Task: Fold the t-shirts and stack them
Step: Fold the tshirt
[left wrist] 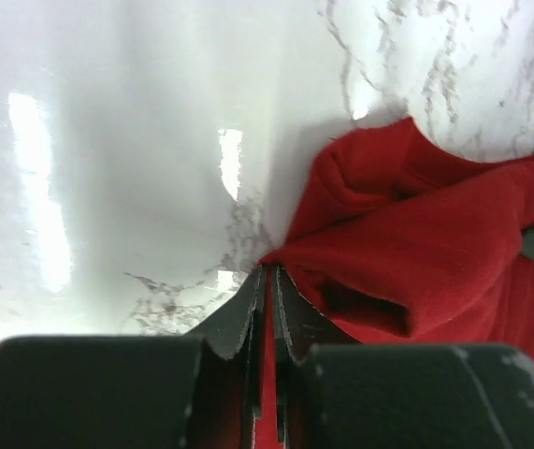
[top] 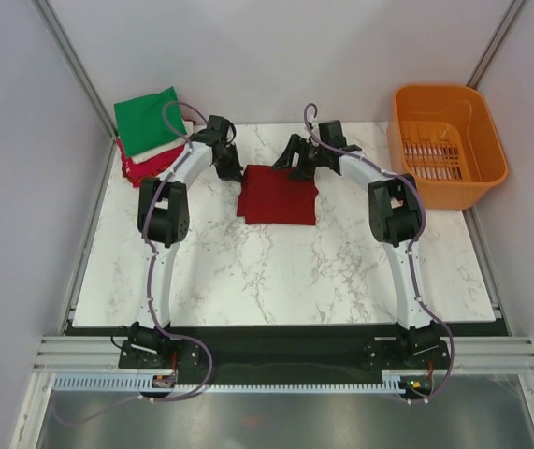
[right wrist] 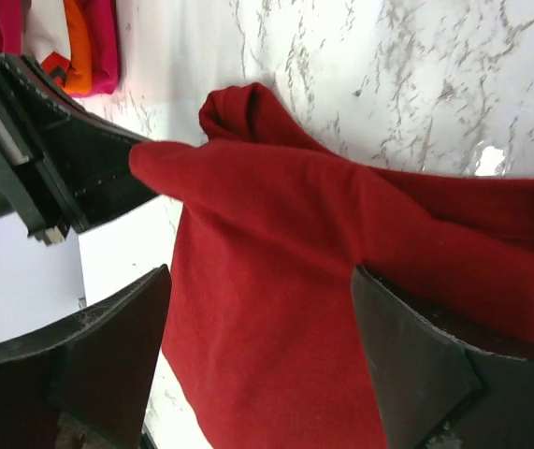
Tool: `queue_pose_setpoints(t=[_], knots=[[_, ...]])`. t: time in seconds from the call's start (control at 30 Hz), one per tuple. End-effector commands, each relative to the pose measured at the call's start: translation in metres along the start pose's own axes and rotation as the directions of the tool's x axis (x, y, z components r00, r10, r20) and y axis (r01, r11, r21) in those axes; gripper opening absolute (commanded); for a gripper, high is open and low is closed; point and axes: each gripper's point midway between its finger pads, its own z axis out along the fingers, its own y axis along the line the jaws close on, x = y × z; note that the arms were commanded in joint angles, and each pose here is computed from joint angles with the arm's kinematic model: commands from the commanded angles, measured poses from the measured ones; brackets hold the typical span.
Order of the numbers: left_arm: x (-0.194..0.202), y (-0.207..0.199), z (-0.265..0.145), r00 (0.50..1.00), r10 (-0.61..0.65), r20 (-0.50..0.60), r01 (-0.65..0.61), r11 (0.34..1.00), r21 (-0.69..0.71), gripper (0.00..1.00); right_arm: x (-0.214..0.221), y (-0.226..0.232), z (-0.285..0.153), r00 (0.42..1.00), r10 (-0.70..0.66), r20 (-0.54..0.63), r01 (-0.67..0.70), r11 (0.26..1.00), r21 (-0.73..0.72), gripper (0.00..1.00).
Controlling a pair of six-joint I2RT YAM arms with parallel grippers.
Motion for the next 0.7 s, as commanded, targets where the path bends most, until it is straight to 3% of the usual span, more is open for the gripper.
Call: queue_pose_setpoints(t=[0.0,0.17,0.27,0.3,0.4,0.67], knots=[[-0.031,-0.008,-0.038,0.993,0.045,0.105,-0.045,0.999,-0.001,0.11,-0.011,0.008,-0.02,0.999,-0.043,0.032,0.041,0.999,0.034,0.87],[-0.055,-0.033,-0.094,0.976,0.065,0.21,-0.076,0.996,0.044,0.22,-0.031,0.048,-0.048,0.991,-0.093,0.094,0.094,0.996,-0.001,0.83],[-0.062,-0.049,-0.108,0.969,0.076,0.236,-0.101,0.99,0.097,0.19,-0.031,0.045,-0.051,0.99,-0.097,0.102,0.097,0.995,0.006,0.69],[-0.062,-0.054,-0.107,0.969,0.082,0.232,-0.112,0.987,0.119,0.18,-0.031,0.041,-0.051,0.991,-0.089,0.1,0.088,0.996,0.01,0.53],[-0.058,-0.069,-0.091,0.973,0.102,0.205,-0.142,0.971,0.191,0.16,-0.027,0.022,-0.041,0.995,-0.058,0.08,0.057,0.998,0.018,0.33],[-0.049,-0.078,-0.035,0.985,0.097,0.141,-0.134,0.951,0.28,0.16,-0.016,-0.048,-0.022,0.998,0.036,0.056,-0.042,0.994,0.097,0.2]])
